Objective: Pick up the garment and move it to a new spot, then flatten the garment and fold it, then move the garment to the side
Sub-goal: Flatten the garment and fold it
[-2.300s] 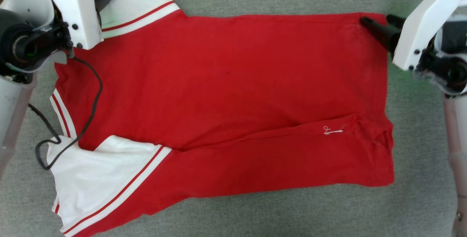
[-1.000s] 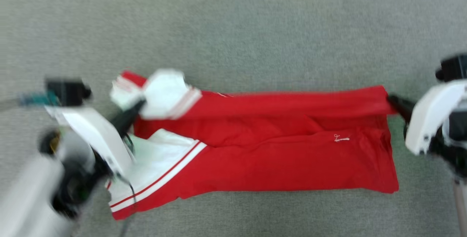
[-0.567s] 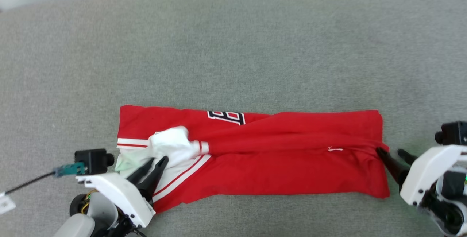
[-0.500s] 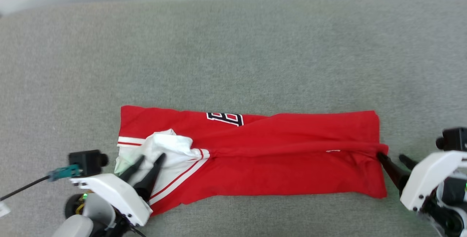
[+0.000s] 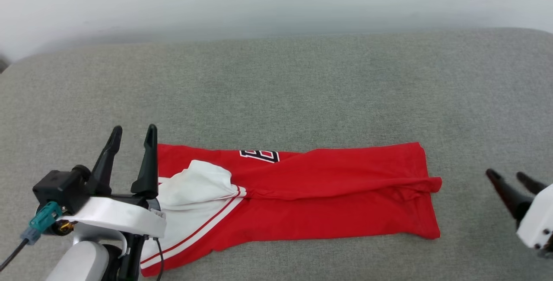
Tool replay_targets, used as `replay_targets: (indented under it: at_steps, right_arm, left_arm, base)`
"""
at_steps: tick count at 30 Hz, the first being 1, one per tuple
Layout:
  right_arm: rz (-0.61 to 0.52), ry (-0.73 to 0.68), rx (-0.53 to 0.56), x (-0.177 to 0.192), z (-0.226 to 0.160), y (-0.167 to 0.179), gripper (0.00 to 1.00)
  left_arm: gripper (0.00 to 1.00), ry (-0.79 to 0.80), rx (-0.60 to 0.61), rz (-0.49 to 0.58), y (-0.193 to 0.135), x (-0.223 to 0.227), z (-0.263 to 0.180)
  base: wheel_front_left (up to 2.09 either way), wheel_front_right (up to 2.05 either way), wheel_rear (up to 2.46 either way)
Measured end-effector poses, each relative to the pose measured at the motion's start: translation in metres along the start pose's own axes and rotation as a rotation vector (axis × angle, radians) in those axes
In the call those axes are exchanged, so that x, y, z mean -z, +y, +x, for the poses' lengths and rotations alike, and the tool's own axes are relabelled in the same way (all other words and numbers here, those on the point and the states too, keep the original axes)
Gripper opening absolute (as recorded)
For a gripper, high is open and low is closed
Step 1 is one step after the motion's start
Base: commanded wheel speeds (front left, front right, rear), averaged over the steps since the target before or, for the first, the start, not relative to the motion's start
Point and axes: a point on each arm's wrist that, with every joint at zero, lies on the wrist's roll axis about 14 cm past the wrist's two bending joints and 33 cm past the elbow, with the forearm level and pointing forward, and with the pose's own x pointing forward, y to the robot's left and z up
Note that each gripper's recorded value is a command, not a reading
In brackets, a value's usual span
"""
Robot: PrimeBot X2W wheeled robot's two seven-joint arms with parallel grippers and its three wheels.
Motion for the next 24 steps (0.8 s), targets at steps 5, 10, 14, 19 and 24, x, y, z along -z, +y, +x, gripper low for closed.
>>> replay_targets:
  at_steps: [5, 10, 14, 19, 24]
  right_arm:
    - [-0.007, 0.074, 0.023, -0.006, 0.005, -0.009, 1.00]
    - [-0.016, 0.179, 0.011, 0.004, 0.022, -0.003, 1.00]
    - [0.012, 0.285, -0.042, 0.029, 0.044, 0.018, 1.00]
    - [0.045, 0.401, -0.086, 0.057, 0.067, 0.038, 1.00]
    - [0.072, 0.489, -0.104, 0.083, 0.083, 0.048, 1.00]
  left_arm:
    - [1.00, -0.078, -0.014, 0.076, -0.001, -0.018, -0.004]
    - [1.00, -0.117, -0.033, 0.135, 0.000, -0.026, -0.015]
    - [1.00, -0.105, -0.054, 0.150, 0.007, -0.021, -0.025]
    - [1.00, -0.099, -0.066, 0.152, 0.009, -0.018, -0.031]
    - [1.00, -0.100, -0.082, 0.149, 0.015, -0.016, -0.028]
  base:
    - [0.00, 0.00, 0.00]
    - [0.00, 0.00, 0.00]
    - [0.00, 0.00, 0.00]
    - [0.00, 0.00, 0.00]
    - [0.00, 0.00, 0.00]
